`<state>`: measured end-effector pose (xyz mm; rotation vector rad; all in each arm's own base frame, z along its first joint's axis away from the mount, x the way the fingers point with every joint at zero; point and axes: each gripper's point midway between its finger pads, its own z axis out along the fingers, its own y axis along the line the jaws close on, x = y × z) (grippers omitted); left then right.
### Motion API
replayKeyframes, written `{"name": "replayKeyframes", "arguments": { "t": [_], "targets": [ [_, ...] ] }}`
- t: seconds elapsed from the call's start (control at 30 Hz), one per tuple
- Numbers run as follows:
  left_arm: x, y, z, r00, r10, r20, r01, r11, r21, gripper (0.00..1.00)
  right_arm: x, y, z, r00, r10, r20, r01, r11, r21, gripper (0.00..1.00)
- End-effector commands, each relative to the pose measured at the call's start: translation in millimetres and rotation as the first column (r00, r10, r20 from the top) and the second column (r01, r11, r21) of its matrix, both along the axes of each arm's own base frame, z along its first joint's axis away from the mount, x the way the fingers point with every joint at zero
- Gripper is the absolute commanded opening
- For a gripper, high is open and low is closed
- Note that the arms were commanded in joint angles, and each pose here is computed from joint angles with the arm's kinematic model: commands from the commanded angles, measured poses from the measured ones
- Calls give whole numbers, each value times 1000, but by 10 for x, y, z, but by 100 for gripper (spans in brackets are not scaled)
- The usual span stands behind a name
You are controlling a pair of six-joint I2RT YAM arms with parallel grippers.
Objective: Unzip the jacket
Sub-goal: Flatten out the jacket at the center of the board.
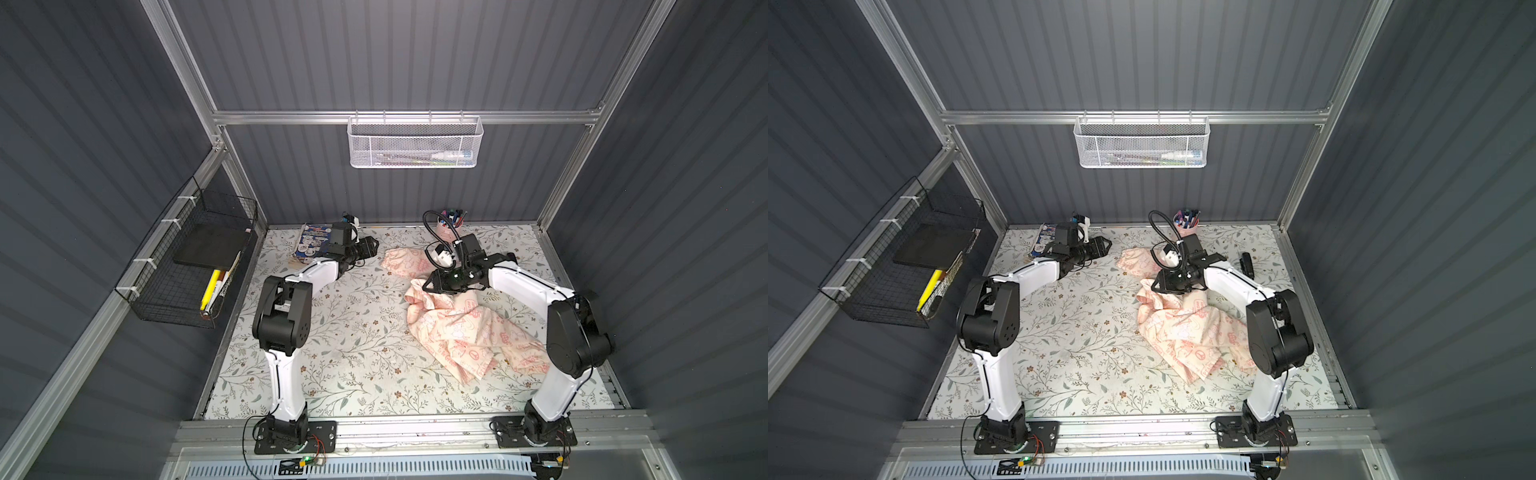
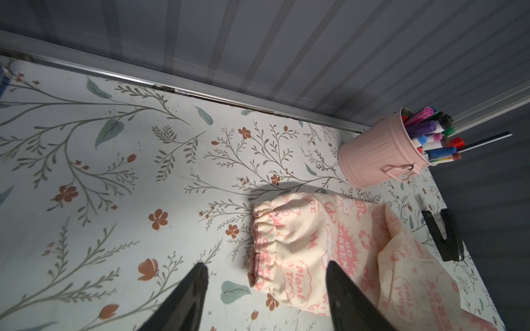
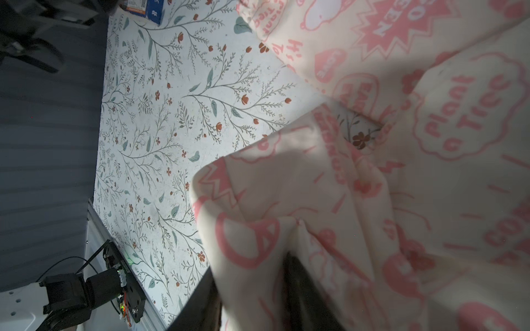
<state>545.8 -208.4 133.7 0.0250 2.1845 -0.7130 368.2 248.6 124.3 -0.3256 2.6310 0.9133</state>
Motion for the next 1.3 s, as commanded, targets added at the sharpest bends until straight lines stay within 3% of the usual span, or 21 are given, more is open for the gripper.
{"name": "replayKeyframes", "arguments": {
  "t": [0.0,0.1,0.2,0.57,1.27],
  "targets": [
    [21,-159,-77,996,-88,-14,88,996,11,63,15,-179,13,996,-73,56,76,995,-64,43],
    [89,-239,-150,992,-122,-21,123,992,23,57,20,-308,-4,986,-151,67,157,983,-99,55],
    [137,-322,-274,987,-152,-46,153,988,30,55,74,-448,-30,967,-237,91,248,959,-137,61],
    [141,-434,-630,975,-182,-130,189,981,37,51,106,-554,24,949,-292,117,307,939,-154,62],
    [124,-491,-875,961,-196,-197,204,979,20,60,48,-655,90,939,-316,140,337,926,-170,62]
  ]
}}
